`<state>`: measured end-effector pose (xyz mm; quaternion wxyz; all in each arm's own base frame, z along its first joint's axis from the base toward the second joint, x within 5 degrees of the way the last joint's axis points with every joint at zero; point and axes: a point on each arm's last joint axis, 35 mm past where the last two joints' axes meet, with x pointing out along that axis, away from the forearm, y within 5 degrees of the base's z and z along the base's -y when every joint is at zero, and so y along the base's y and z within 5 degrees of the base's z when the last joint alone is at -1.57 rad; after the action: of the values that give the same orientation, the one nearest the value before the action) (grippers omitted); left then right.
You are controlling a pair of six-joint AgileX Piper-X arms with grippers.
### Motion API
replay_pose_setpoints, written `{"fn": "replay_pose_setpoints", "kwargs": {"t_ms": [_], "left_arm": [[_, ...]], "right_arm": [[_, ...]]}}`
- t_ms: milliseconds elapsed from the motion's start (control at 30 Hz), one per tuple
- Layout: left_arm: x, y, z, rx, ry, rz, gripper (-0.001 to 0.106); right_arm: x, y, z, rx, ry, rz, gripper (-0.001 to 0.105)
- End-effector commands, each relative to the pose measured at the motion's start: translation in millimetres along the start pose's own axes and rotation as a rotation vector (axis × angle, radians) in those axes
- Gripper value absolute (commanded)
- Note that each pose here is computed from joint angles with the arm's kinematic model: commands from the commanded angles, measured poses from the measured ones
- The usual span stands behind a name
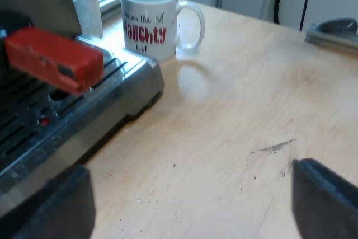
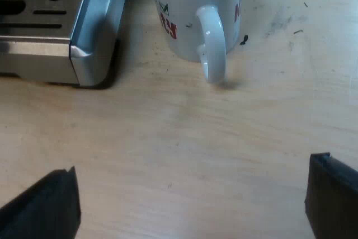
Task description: Place mug into machine
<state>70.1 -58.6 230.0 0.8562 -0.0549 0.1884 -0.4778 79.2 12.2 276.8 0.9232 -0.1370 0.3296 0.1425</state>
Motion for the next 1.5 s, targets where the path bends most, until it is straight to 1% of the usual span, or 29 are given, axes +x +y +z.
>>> {"fn": "replay_pose_setpoints", "kwargs": {"t_ms": [33,200,267,300,467,533,667,767,867,1033,1267,1433,1500], "left_arm": [[-0.4,-1.3,4.5,0.02,-0.031,-0.015,0.078],[0.0,-1.0,3.7,0.018,-0.029,-0.015,0.078],[-0.1,-1.1,3.8,0.019,-0.029,-0.015,0.078],[-0.1,-1.1,3.8,0.019,-0.029,-0.015,0.078],[-0.1,-1.1,3.8,0.019,-0.029,-0.015,0.078],[-0.1,-1.1,3.8,0.019,-0.029,-0.015,0.078],[-0.1,-1.1,3.8,0.019,-0.029,-0.015,0.078],[-0.1,-1.1,3.8,0.019,-0.029,-0.015,0.078],[-0.1,-1.1,3.8,0.019,-0.029,-0.015,0.078],[-0.1,-1.1,3.8,0.019,-0.029,-0.015,0.078],[-0.1,-1.1,3.8,0.019,-0.029,-0.015,0.078],[-0.1,-1.1,3.8,0.019,-0.029,-0.015,0.078],[-0.1,-1.1,3.8,0.019,-0.029,-0.015,0.078]], "right_arm": [[9.3,-0.8,0.1,-0.012,-0.051,-0.009,0.082],[33.8,-0.8,-7.6,-0.019,-0.125,-0.031,0.082],[50.4,0.5,-17.2,-0.023,-0.162,-0.042,0.082],[52.7,0.5,-17.7,-0.024,-0.178,-0.047,0.082],[82.0,4.3,-41.5,-0.03,-0.25,-0.081,0.082],[88.3,5.4,-48.8,-0.029,-0.258,-0.097,0.082],[97.0,4.4,-59.5,-0.018,-0.282,-0.196,0.082],[102.7,5.7,-67.4,-0.017,-0.307,-0.217,0.082],[109.6,7.6,-76.0,-0.012,-0.301,-0.215,0.082],[118.8,9.7,-82.8,-0.012,-0.29,-0.186,0.082],[131.6,8.4,-82.5,0.008,-0.267,-0.176,0.082],[141.4,7.4,-82.2,0.009,-0.251,-0.172,0.082],[144.9,6.8,-79.3,0.006,-0.259,-0.157,0.082]]}}
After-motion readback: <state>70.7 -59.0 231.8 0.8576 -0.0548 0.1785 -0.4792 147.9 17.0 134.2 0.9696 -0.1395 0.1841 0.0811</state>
